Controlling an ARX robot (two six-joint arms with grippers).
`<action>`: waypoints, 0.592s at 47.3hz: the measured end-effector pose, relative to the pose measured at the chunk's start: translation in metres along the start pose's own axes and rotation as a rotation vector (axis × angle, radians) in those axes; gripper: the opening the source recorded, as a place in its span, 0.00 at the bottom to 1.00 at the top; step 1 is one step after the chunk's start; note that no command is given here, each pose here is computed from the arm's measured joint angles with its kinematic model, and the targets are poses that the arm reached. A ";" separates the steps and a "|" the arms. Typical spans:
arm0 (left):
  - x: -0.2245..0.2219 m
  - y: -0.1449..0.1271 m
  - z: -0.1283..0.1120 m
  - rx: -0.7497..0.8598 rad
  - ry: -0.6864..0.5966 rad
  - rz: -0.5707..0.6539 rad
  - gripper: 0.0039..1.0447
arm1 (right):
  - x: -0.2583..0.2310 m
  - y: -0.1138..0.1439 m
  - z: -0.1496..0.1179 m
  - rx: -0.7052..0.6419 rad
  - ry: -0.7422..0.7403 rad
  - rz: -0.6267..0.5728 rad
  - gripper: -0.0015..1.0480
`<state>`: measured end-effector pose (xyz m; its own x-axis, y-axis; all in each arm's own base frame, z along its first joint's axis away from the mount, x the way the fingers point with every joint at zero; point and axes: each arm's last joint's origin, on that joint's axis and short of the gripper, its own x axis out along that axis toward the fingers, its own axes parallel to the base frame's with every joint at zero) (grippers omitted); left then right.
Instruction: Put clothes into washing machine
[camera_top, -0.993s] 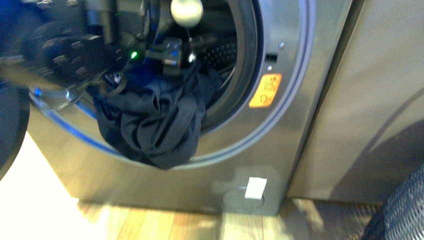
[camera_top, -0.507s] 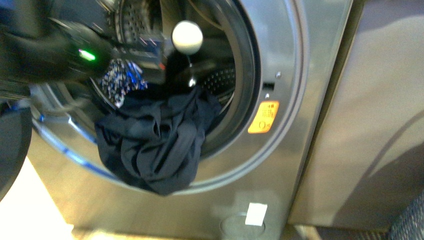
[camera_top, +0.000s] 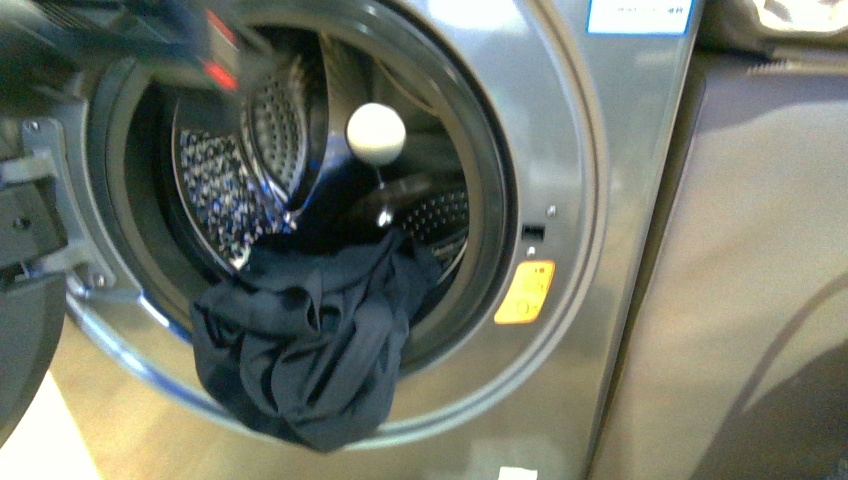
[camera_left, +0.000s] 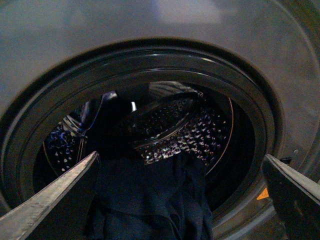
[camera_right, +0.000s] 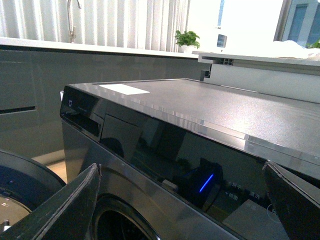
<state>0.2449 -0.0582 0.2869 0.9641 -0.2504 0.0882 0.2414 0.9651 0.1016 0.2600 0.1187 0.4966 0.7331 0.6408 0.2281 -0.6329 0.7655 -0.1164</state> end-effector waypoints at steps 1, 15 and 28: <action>-0.003 0.000 0.001 -0.001 -0.005 -0.001 0.94 | 0.000 0.000 0.000 0.000 0.000 0.000 0.93; -0.047 0.005 0.010 -0.052 0.068 0.188 0.79 | 0.000 0.000 0.000 0.000 0.000 0.001 0.93; -0.085 0.012 -0.036 -0.079 0.102 0.242 0.35 | 0.000 0.000 0.000 0.000 -0.001 0.001 0.93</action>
<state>0.1693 -0.0227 0.2449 1.0000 -0.0069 0.0002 0.0069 0.9999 0.0120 0.2597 0.1187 0.4968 0.7322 0.6415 0.2287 -0.6336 0.7648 -0.1167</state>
